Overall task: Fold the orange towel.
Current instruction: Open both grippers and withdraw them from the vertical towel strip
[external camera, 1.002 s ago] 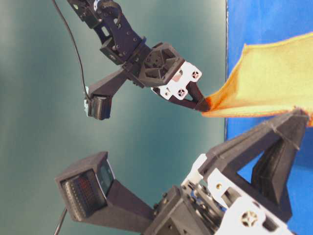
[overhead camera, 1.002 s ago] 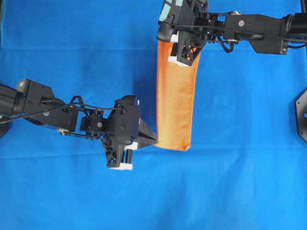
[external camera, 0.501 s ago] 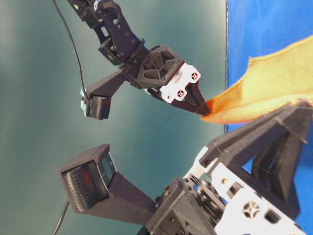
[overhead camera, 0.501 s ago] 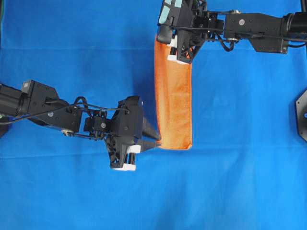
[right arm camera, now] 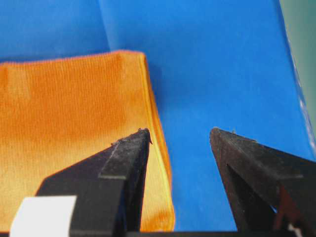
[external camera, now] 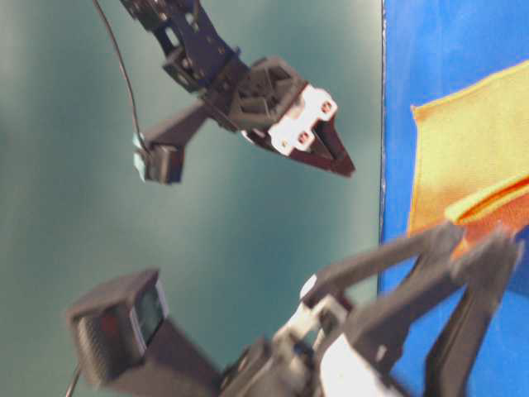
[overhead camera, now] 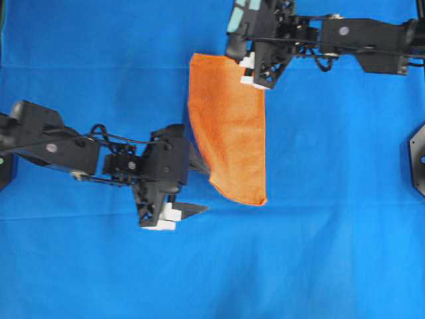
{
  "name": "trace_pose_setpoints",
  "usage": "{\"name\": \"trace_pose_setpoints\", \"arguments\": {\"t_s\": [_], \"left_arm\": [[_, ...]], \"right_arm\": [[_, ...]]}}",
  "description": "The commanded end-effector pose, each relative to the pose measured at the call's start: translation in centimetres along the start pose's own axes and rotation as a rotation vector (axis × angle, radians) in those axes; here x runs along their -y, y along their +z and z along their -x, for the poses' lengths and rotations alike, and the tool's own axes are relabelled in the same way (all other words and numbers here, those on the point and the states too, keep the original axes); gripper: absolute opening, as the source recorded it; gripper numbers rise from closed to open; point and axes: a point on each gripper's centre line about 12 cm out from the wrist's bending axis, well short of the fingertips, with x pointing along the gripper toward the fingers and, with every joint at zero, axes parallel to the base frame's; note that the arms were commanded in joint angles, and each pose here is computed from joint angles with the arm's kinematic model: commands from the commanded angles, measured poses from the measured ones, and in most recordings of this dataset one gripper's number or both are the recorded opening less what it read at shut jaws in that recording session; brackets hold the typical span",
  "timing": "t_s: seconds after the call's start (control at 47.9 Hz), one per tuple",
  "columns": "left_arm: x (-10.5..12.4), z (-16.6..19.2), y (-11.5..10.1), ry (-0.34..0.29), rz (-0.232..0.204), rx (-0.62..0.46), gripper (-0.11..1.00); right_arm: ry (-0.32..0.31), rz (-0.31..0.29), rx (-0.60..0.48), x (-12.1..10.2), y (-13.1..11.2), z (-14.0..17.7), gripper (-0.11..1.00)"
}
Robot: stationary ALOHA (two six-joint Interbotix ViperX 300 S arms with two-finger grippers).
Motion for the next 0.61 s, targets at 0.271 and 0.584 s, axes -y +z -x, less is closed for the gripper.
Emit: {"name": "trace_pose_setpoints", "arguments": {"t_s": [0.271,0.584], "left_arm": [[-2.0,6.3,0.9,0.041,0.026,0.168,0.79],[-6.5,9.3,-0.1,0.173,0.06,0.328,0.79]], "right_arm": [[0.03,-0.062,0.15,-1.1,-1.9,7.4,0.56],[0.133,-0.158,0.335,-4.0,-5.0,12.4,0.56]]}}
